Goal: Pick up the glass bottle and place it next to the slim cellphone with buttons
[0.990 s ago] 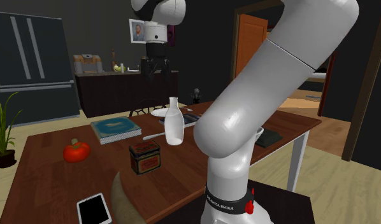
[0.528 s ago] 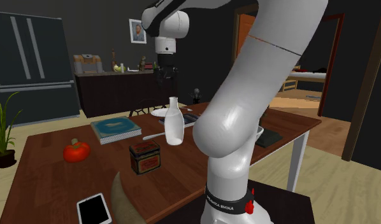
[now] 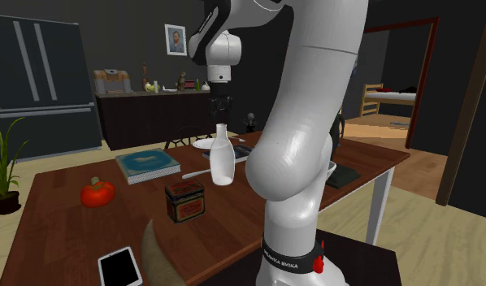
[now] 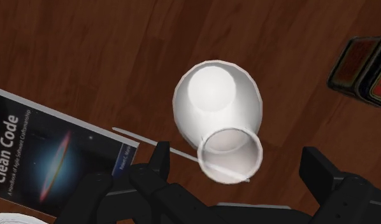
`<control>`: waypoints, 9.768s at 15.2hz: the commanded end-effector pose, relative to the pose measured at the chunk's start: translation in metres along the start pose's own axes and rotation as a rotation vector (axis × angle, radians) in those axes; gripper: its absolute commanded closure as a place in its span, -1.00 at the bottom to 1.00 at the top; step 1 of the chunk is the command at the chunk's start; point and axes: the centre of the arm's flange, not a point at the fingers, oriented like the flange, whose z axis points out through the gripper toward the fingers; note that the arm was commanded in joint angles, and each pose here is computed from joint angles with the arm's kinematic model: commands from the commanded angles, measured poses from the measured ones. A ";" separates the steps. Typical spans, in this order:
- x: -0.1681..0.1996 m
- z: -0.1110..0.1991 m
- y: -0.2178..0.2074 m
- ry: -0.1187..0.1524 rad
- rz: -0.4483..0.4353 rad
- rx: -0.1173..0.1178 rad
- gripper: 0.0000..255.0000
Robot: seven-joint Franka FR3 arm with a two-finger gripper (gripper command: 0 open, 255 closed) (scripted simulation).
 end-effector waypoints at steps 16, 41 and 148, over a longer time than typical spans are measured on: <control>0.001 0.034 0.003 0.000 0.000 0.000 1.00; -0.001 -0.056 0.001 0.000 0.000 0.000 1.00; 0.000 -0.221 -0.680 0.000 0.000 0.000 1.00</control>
